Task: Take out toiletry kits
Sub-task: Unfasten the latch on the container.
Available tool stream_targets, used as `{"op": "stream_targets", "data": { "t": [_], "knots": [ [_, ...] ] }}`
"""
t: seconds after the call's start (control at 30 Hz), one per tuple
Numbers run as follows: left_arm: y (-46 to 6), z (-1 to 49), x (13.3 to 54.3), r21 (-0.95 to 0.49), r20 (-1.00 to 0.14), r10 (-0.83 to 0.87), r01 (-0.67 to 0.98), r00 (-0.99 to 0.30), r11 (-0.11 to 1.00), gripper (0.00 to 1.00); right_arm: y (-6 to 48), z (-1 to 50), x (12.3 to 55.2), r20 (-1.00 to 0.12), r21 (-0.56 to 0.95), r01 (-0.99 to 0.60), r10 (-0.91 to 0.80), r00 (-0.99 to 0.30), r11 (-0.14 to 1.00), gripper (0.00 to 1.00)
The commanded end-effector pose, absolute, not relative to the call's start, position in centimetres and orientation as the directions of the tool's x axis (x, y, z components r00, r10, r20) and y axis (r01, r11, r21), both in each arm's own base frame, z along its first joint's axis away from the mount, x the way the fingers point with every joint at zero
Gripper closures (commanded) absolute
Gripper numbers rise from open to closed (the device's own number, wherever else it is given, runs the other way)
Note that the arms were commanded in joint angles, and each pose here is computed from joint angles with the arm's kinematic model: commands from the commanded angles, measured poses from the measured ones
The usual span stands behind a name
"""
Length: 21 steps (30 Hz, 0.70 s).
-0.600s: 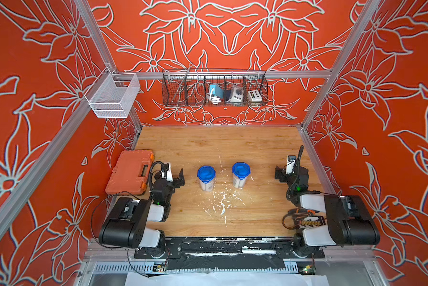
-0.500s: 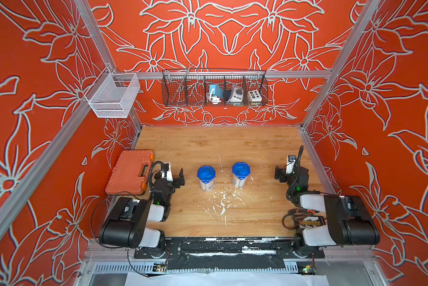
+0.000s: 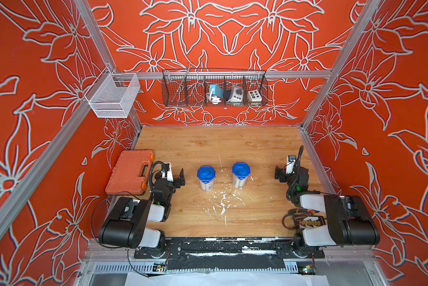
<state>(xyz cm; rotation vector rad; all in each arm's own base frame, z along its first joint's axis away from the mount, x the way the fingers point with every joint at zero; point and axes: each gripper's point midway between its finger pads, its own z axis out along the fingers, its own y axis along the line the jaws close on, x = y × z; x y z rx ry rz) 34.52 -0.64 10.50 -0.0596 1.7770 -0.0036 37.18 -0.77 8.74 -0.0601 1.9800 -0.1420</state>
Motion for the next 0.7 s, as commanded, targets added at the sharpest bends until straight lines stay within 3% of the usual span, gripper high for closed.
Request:
{"op": "stream_targets", "data": {
  "t": [0.0, 0.2, 0.3, 0.37, 0.43, 0.53, 0.67],
  "knots": [
    [-0.7, 11.5, 34.6, -0.023, -0.986, -0.029, -0.036, -0.164, 0.999, 0.01, -0.5, 9.4, 37.4, -0.917, -0.132, 0.011, -0.118, -0.382, 0.991, 0.03],
    [-0.6, 11.7, 34.5, -0.023, -0.987, -0.029, -0.042, -0.156, 0.999, 0.01, -0.5, 9.3, 37.3, -0.916, -0.133, 0.011, -0.118, -0.383, 0.991, 0.03],
    [2.7, 14.4, 36.1, -0.041, -0.977, -0.096, -0.273, -0.192, 0.961, 0.02, -1.3, 12.1, 37.4, -0.907, -0.167, 0.088, -0.119, -0.404, 0.982, 0.03],
    [5.2, 17.8, 36.4, -0.161, -0.963, -0.238, -0.439, -0.126, 0.884, 0.03, -2.8, 17.2, 36.8, -0.886, -0.116, 0.236, 0.007, -0.464, 0.965, 0.03],
    [3.7, 20.5, 37.1, -0.290, -0.916, -0.371, -0.387, -0.151, 0.875, 0.16, -3.6, 23.0, 34.6, -0.860, 0.073, 0.388, 0.255, -0.441, 0.919, 0.03],
    [-1.1, 23.7, 37.0, -0.463, -0.838, -0.503, -0.212, -0.211, 0.860, 0.20, -4.1, 25.3, 32.7, -0.833, 0.248, 0.452, 0.427, -0.352, 0.857, 0.02],
    [-10.1, 27.0, 35.9, -0.511, -0.813, -0.454, 0.071, -0.365, 0.857, 0.20, 0.4, 25.0, 32.3, -0.689, 0.353, 0.306, 0.467, -0.554, 0.884, 0.08]
  ]
}}
